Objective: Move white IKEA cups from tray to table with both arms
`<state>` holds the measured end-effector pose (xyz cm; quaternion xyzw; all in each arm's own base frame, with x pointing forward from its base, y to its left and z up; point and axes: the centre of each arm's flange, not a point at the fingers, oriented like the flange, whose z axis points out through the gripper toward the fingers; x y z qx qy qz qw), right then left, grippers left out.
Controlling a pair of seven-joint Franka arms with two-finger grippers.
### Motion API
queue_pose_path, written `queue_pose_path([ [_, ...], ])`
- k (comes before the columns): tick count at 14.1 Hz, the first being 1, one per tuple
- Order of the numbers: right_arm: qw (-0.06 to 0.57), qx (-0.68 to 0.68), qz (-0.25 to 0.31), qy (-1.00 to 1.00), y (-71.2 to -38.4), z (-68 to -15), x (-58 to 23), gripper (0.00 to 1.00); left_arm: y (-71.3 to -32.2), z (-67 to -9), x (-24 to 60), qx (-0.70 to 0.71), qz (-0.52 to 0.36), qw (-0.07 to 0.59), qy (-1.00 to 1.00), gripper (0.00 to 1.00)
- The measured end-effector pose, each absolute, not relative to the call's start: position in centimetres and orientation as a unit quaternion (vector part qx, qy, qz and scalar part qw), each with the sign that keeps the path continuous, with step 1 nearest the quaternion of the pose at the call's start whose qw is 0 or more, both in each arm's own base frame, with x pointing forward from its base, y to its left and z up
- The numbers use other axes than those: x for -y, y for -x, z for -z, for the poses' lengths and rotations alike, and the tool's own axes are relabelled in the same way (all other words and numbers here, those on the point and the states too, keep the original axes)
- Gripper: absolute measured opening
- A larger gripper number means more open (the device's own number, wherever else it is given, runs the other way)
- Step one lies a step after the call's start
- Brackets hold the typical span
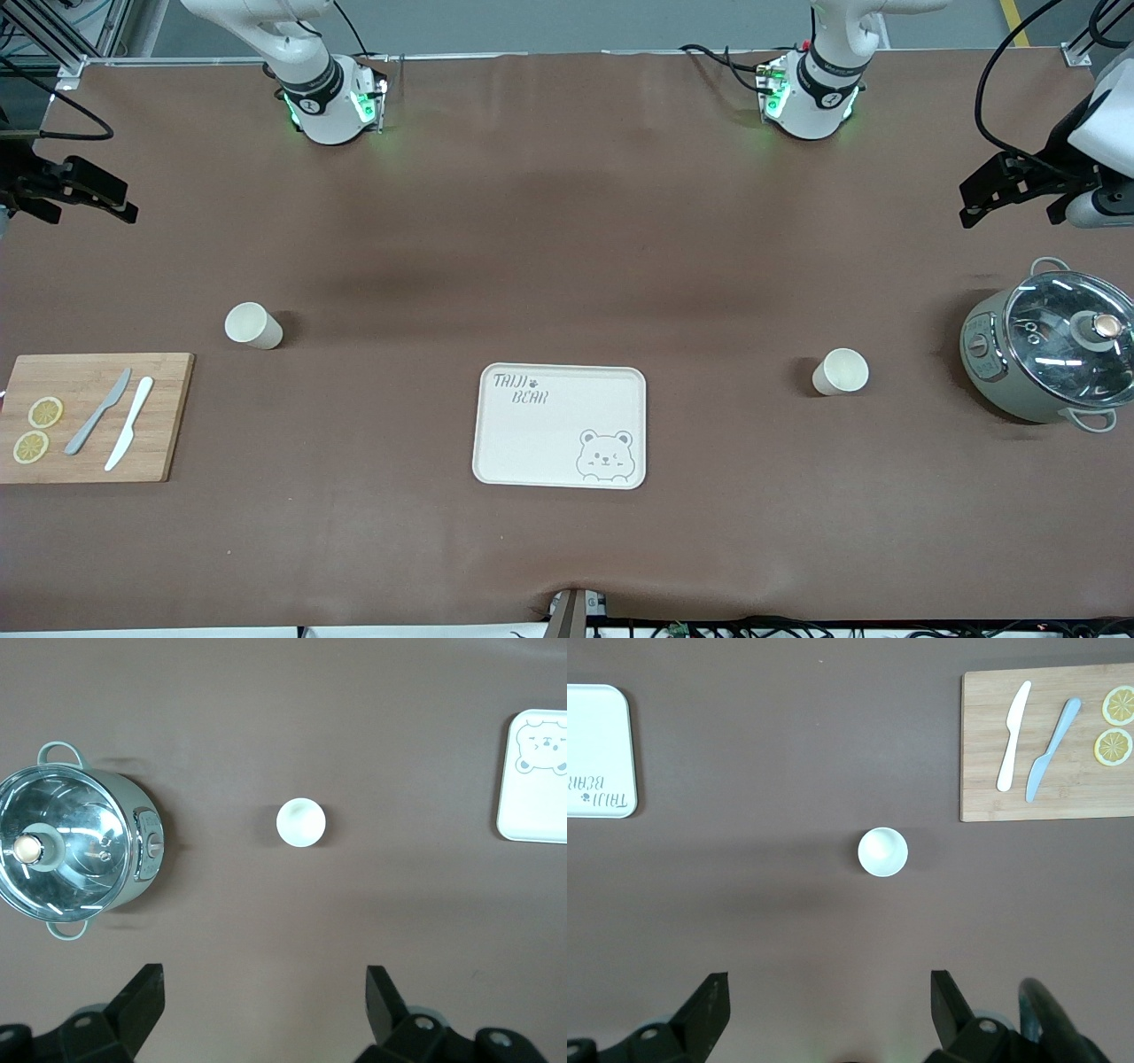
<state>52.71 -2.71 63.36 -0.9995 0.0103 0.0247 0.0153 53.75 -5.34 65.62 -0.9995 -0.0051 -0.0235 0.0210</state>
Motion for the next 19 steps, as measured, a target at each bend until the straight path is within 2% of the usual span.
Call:
queue_pose_path([
  [19,0.015,-0.011,-0.026,0.999,-52.75,-63.27,2.74,1.00,-53.52,-65.84,5.97,-0.001,0.019,0.021,1.000,1.00],
])
